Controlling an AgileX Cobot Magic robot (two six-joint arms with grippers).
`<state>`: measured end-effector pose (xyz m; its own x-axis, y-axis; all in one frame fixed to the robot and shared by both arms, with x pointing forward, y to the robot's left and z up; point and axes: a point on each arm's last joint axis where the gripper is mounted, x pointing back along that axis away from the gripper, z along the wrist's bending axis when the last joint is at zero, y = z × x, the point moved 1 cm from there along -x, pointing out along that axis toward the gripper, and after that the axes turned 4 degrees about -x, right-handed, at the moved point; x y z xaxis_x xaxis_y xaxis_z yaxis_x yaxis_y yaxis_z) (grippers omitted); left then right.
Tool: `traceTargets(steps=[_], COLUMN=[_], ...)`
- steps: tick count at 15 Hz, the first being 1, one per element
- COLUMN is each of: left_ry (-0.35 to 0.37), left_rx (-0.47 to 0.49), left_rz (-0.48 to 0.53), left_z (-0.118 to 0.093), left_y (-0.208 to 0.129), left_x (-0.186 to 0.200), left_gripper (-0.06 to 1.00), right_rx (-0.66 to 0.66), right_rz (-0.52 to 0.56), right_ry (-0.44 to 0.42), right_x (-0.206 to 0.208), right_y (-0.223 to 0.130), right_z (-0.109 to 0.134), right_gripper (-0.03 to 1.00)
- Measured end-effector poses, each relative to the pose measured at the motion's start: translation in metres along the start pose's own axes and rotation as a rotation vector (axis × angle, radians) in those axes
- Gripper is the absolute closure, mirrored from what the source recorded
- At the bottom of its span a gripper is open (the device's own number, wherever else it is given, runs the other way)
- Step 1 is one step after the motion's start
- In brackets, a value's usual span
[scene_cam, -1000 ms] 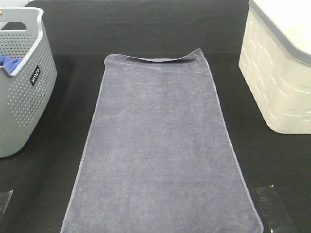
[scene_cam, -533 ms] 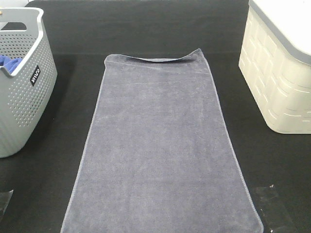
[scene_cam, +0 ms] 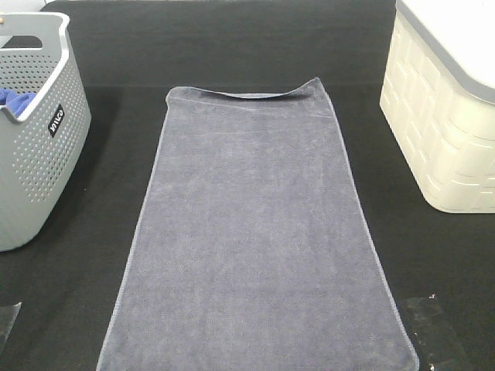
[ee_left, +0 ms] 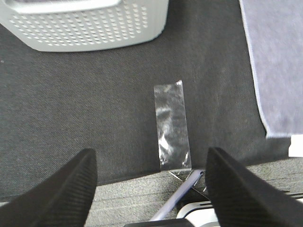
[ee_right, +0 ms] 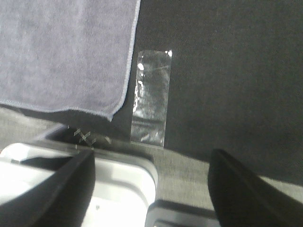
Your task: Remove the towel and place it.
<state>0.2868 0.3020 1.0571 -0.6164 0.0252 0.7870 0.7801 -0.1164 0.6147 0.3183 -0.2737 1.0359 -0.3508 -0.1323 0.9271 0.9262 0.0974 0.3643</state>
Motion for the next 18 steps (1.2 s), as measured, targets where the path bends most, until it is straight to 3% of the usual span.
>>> traceTargets(steps=[4,6,9,18], left_ry=[-0.061,-0.147,-0.202,-0.205], left_rx=[-0.096,-0.176,-0.254,-0.262], left_rz=[-0.056,-0.134,-0.177,-0.184], left_z=[-0.005,-0.015,-0.022,-0.022], left_y=[-0.012,-0.010,-0.009,-0.008], left_x=[0.000,-0.001,-0.006,-0.006], left_gripper=[0.31,0.31,0.31,0.31], right_rx=[0.009,0.026,0.053,0.056], right_rz=[-0.115,-0.239,-0.330,-0.349], right_ry=[0.002,-0.009,-0.048,-0.047], right_x=[-0.001,0.009,0.016,0.017], right_y=[-0.022,-0.032,-0.041,-0.044], right_z=[-0.005,-0.008,-0.014,-0.014], right_gripper=[0.32,0.32,0.32,0.32])
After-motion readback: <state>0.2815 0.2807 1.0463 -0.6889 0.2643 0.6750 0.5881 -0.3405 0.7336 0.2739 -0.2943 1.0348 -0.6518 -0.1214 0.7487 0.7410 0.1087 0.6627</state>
